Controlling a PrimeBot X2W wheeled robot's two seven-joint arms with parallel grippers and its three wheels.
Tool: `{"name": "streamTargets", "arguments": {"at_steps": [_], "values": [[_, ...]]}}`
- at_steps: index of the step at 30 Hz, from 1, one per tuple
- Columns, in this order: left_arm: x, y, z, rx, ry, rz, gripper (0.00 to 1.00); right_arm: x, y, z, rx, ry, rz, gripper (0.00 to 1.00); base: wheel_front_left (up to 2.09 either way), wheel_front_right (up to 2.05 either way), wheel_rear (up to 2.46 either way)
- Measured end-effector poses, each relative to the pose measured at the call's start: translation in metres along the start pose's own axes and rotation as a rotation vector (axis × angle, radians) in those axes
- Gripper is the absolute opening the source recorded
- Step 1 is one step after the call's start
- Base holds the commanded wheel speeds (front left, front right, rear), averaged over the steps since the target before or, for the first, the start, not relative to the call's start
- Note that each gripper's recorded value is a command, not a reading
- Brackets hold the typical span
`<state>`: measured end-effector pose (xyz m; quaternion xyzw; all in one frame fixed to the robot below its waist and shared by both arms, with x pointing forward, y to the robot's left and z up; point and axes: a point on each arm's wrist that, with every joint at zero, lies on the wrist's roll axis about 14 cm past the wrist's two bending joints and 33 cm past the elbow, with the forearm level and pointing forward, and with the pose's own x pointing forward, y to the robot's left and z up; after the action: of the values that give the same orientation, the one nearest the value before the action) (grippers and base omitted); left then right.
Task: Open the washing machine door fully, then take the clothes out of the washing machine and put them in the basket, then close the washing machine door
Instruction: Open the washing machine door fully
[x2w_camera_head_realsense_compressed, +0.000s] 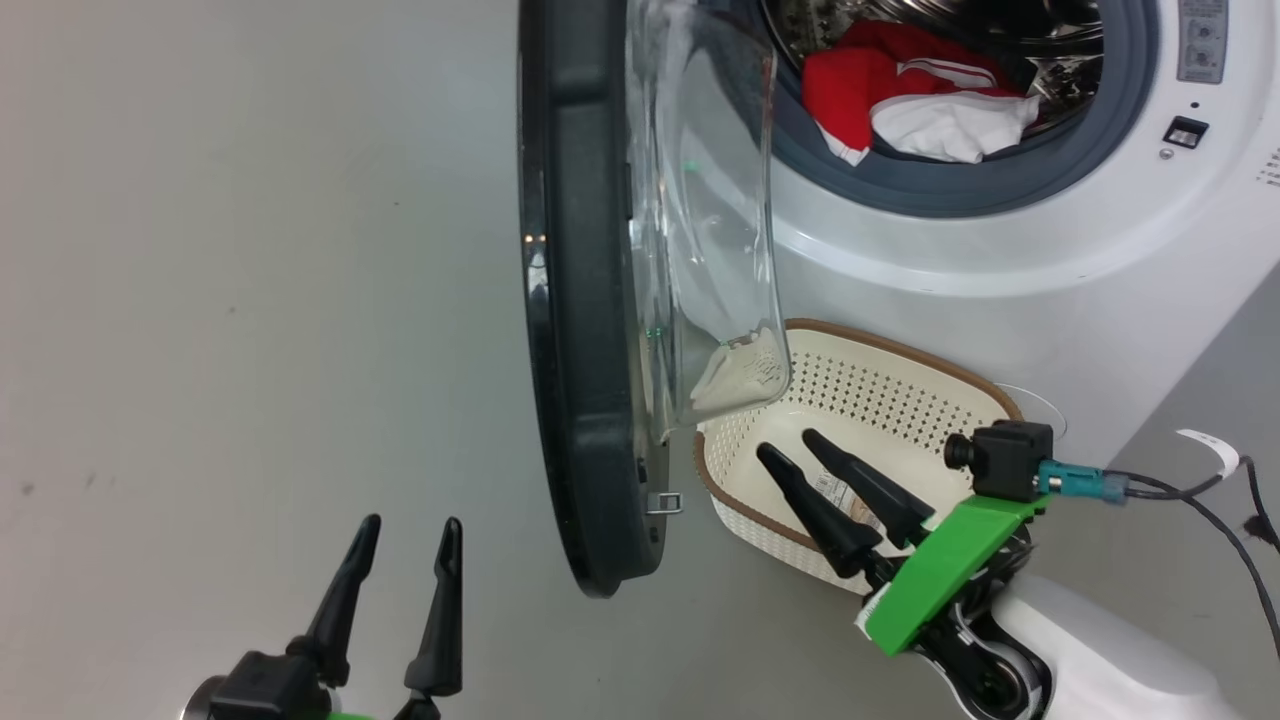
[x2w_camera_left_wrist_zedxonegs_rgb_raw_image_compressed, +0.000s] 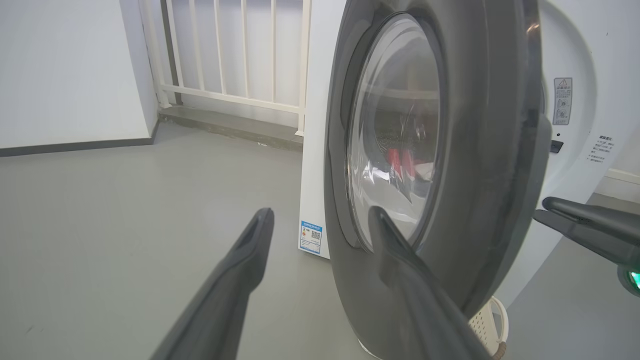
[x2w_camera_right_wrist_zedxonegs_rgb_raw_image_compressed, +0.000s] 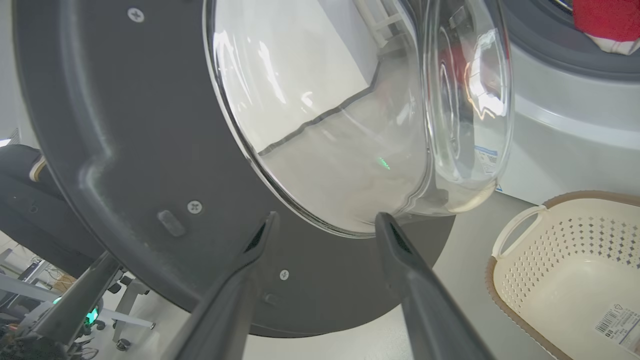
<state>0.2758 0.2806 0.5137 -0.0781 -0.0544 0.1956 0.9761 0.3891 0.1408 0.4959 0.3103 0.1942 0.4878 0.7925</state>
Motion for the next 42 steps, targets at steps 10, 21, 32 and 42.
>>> {"name": "streamTargets", "arguments": {"at_steps": [10, 21, 32, 42], "values": [[0.006, -0.007, -0.003, 0.002, 0.006, -0.034, 1.0, -0.039, -0.05, 0.002, -0.042, -0.053, -0.175, 1.0, 0.0, 0.0, 0.0], [0.012, -0.012, -0.005, 0.001, 0.006, -0.059, 1.0, -0.084, -0.089, 0.014, -0.102, -0.132, -0.343, 1.0, 0.0, 0.0, 0.0], [0.011, -0.013, -0.007, -0.005, 0.011, -0.066, 1.0, -0.117, -0.105, 0.042, -0.258, -0.25, -0.469, 1.0, 0.0, 0.0, 0.0], [0.006, -0.011, -0.013, 0.001, 0.03, -0.066, 1.0, -0.131, -0.099, 0.068, -0.38, -0.347, -0.518, 1.0, 0.0, 0.0, 0.0]]}}
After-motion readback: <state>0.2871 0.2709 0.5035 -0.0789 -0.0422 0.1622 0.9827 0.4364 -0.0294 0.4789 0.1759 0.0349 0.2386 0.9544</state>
